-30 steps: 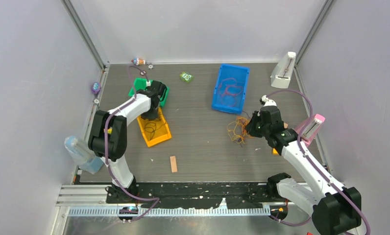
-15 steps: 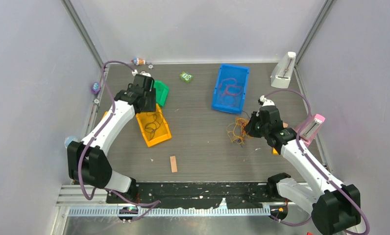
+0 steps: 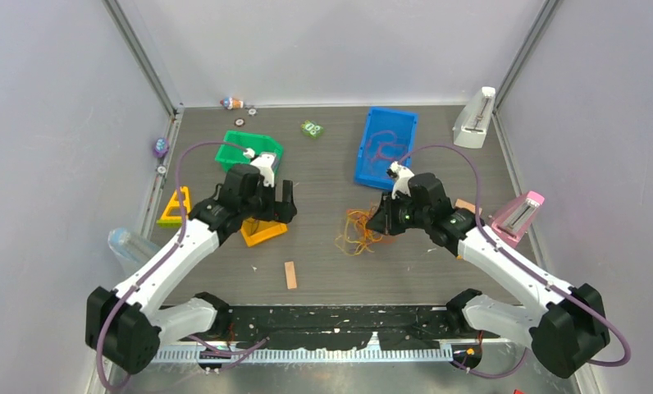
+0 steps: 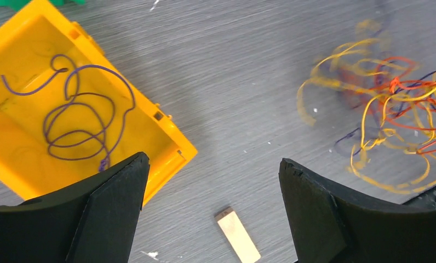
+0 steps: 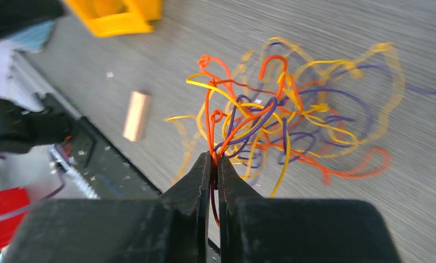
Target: Untangle the cables
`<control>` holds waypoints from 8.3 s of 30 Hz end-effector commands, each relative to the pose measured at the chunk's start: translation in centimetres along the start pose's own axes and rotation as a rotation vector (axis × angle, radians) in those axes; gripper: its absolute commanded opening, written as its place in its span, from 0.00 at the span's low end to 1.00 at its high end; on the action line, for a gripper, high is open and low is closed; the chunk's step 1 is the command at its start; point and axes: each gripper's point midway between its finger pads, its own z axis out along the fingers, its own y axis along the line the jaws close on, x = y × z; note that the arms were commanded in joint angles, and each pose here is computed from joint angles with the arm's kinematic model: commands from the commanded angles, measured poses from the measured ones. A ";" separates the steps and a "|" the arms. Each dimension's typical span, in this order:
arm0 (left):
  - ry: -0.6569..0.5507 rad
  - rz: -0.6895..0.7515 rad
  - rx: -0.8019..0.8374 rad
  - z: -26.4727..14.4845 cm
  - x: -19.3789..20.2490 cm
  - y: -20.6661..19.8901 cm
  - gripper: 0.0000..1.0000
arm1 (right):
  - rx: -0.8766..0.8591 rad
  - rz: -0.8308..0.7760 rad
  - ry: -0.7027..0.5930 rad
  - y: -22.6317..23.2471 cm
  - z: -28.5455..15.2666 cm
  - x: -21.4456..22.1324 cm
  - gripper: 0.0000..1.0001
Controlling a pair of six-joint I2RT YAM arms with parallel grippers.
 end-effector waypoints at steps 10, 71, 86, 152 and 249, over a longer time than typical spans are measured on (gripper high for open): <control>-0.069 0.056 0.223 0.3 1.0 -5.8 0.87 | 0.081 -0.003 -0.070 -1.6 -1.1 1.3 0.85; 0.246 0.116 0.531 4.0 7.2 -14.3 0.00 | -0.209 -0.169 -0.020 6.0 5.5 6.0 0.68; 0.172 0.082 0.455 2.2 6.4 -12.2 0.35 | -0.002 -0.170 -0.039 3.6 6.5 5.6 0.51; -0.329 -0.152 -0.041 -4.2 -8.0 1.6 0.00 | 0.742 0.273 -0.299 -13.8 -8.0 1.8 0.66; -0.677 0.590 0.854 -1.7 -8.6 -25.8 0.60 | 0.180 -0.203 -0.214 2.3 -9.9 -9.0 0.05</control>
